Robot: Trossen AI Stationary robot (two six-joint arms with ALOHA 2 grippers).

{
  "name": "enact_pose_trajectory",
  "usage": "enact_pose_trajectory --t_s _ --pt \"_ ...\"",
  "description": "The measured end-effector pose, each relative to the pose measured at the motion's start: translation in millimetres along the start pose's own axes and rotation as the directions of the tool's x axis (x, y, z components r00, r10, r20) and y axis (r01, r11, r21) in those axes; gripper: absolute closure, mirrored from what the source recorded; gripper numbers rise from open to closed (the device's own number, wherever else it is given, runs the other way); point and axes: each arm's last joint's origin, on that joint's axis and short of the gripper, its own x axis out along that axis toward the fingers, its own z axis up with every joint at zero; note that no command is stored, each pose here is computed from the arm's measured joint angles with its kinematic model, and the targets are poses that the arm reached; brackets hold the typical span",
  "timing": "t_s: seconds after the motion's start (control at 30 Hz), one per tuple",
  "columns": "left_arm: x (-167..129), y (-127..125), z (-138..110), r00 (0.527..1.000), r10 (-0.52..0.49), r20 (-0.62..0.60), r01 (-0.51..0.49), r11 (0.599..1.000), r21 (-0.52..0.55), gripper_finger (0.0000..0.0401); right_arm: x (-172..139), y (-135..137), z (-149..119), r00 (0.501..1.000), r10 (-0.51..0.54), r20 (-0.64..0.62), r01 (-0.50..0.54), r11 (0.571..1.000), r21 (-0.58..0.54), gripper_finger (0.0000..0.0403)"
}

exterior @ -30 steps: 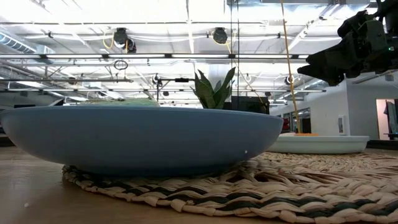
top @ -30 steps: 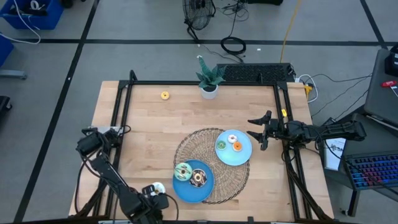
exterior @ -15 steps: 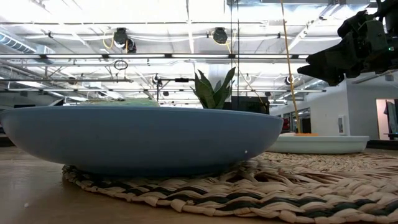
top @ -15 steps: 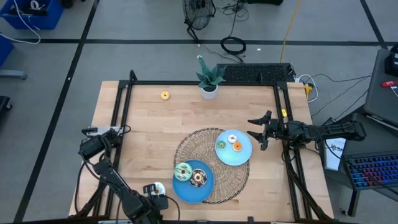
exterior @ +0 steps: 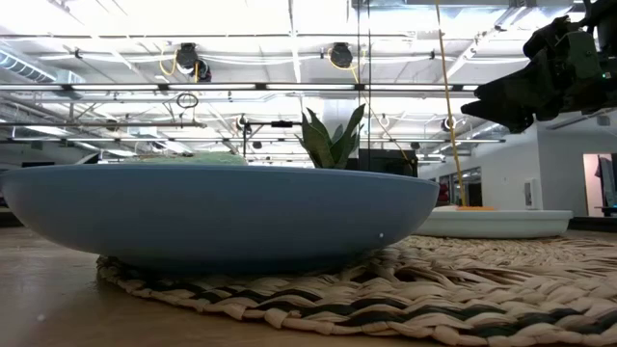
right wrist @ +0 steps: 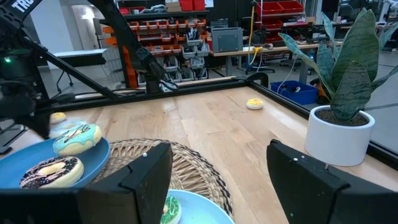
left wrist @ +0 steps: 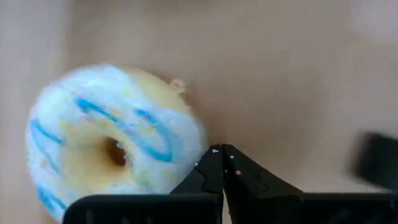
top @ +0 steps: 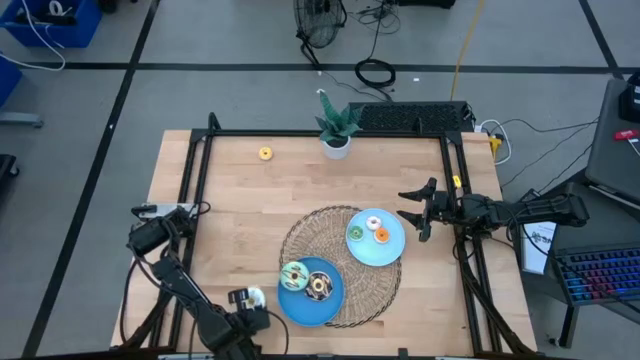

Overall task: Pick & Place donuts
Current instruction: Put the large white donut on the blue plate

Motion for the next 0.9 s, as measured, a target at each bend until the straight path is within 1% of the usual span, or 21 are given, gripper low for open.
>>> enact_pose_trajectory --t_s 0.17,0.27,0.4,0.5,0.6,0.67,0.77,0.9 --pt "0.8 12.9 1.3 0.992 0.123 -0.015 -0.123 0.992 0.002 0.0391 0.0 0.0 0.0 1.000 0.000 0.000 0.000 1.000 0.000 0.0161" --pt "0.9 18.8 4.1 0.985 0.175 -0.006 -0.174 0.984 0.021 0.0389 0.0 0.0 0.0 1.000 0.000 0.000 0.000 1.000 0.000 0.0161" --pt "1.2 27.0 9.5 0.971 0.237 0.002 -0.237 0.970 0.050 0.0397 0.0 0.0 0.0 1.000 0.000 0.000 0.000 1.000 0.000 0.0161" --pt "1.5 34.1 14.7 0.959 0.284 0.000 -0.284 0.958 0.042 0.0391 0.0 0.0 0.0 1.000 0.000 0.000 0.000 1.000 0.000 0.0161" --pt "1.5 40.9 19.3 0.944 0.330 0.000 -0.330 0.943 0.043 0.0390 0.0 0.0 0.0 1.000 0.000 0.000 0.000 1.000 0.000 0.0161" --pt "2.0 45.1 21.9 0.934 0.356 0.000 -0.356 0.933 0.045 0.0396 0.0 0.0 0.0 1.000 0.000 0.000 0.000 1.000 0.000 0.0161" --pt "8.4 53.1 23.0 0.922 0.386 0.003 -0.386 0.921 0.054 0.0395 0.0 0.0 0.0 1.000 0.000 0.000 0.000 1.000 0.000 0.0161" --pt "20.8 66.3 21.3 0.907 0.421 -0.024 -0.420 0.906 0.055 0.0395 0.0 0.0 0.0 1.000 0.000 0.000 0.000 1.000 0.000 0.0161"
